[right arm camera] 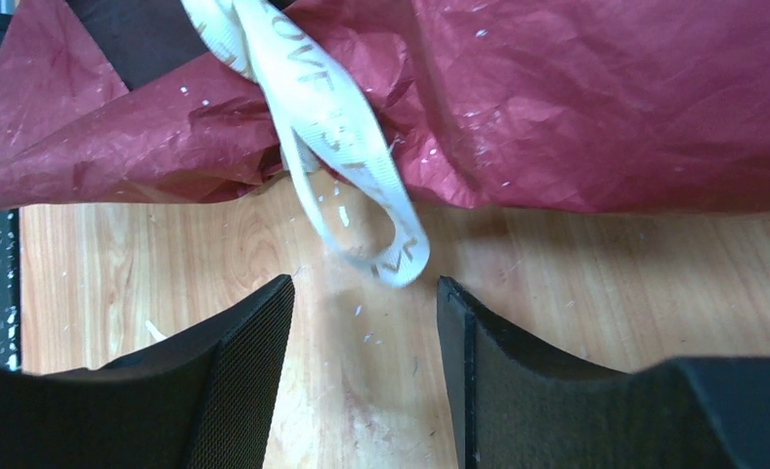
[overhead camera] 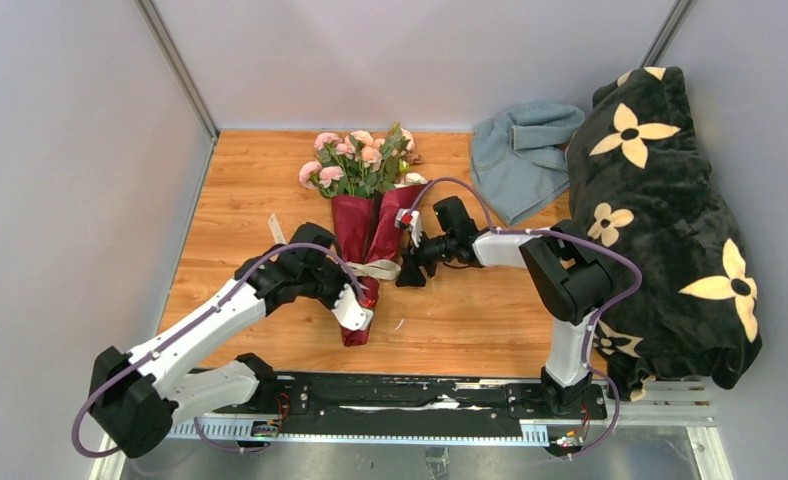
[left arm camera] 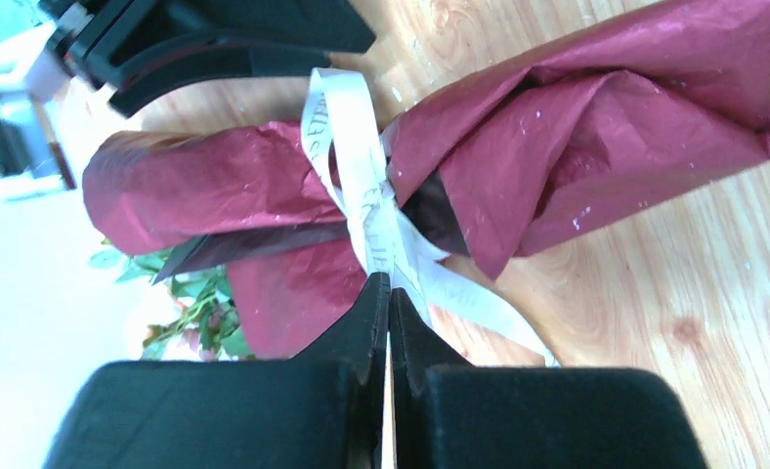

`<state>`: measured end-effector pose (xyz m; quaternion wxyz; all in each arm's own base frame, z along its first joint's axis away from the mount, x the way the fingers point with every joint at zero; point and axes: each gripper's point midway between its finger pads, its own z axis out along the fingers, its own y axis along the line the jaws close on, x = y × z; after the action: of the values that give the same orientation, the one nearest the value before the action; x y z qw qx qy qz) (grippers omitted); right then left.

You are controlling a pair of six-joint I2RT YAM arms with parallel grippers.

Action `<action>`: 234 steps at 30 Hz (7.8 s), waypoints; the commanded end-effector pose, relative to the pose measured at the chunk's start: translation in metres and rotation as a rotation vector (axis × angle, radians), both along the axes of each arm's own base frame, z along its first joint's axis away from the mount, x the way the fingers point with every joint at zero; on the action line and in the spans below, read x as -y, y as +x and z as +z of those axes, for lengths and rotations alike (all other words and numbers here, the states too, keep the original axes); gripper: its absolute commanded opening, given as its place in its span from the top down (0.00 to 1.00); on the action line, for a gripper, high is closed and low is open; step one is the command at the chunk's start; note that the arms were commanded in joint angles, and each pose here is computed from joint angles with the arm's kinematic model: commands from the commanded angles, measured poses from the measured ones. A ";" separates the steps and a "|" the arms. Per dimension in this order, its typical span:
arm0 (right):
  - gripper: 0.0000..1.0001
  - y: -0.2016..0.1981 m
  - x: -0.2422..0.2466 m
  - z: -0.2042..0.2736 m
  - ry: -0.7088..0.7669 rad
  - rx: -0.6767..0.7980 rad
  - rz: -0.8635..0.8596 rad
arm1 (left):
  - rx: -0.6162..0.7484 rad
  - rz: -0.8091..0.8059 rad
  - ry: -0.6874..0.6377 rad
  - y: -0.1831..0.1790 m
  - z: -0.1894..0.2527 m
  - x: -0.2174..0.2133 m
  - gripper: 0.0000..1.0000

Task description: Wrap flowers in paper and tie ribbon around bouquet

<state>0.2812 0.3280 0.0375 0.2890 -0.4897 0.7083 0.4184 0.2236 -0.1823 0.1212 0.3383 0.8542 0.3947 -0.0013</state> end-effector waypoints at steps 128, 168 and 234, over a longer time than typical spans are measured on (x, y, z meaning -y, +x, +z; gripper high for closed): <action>1.00 -0.073 -0.005 -0.014 -0.058 -0.225 -0.208 | 0.152 0.453 -0.114 0.149 -0.054 -0.093 0.31; 1.00 -0.056 -0.021 0.003 -0.019 -0.176 -0.189 | -0.368 0.918 -0.245 0.069 -0.062 -0.078 0.74; 0.45 0.009 -0.072 0.023 -0.077 0.535 0.181 | -0.163 0.497 0.315 -0.002 -0.127 -0.163 1.00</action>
<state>0.2862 0.3998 0.0704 0.4143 -0.6474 0.5696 0.2913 0.2437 -0.0255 0.0121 0.1921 0.7610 0.6119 0.0977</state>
